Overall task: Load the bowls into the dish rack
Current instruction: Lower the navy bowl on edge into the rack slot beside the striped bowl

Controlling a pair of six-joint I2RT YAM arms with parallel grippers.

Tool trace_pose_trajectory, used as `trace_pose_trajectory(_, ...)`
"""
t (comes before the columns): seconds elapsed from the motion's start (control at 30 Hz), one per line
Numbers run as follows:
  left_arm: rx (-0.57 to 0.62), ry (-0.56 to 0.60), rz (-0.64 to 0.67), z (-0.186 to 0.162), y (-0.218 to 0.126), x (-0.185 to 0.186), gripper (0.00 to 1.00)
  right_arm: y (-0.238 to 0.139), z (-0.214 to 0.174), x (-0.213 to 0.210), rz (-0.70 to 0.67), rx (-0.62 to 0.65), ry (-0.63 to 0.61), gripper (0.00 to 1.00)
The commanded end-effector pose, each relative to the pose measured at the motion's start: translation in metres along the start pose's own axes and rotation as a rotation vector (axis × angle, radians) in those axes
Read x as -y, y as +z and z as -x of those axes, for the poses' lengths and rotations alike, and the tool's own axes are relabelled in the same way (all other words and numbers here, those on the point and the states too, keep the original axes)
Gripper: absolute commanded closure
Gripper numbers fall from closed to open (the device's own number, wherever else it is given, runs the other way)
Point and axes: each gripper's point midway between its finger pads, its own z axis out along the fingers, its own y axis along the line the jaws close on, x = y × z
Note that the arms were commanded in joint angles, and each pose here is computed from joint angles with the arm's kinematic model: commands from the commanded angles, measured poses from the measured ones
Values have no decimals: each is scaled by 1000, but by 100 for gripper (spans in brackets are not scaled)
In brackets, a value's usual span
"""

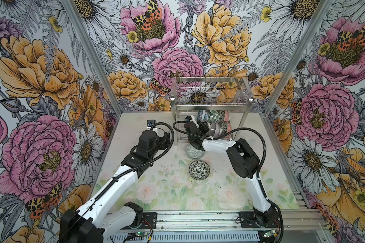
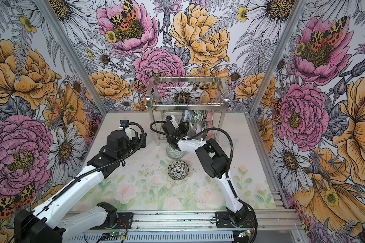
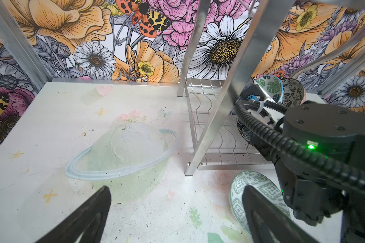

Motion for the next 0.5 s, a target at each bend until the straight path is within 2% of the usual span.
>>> trace_pose_trajectory(0.0,12,-17,-5,1,-4,-3,1,-3,7,-6,27,12,24,80)
trace_pose_trajectory(0.23,17,-21,-3,1,-7,-5,2,-6,8,-7,72,18,49,75)
trace_pose_trajectory(0.47,18,-25,0,0,-10,-7,1,-11,10,-4,110,33,76,65)
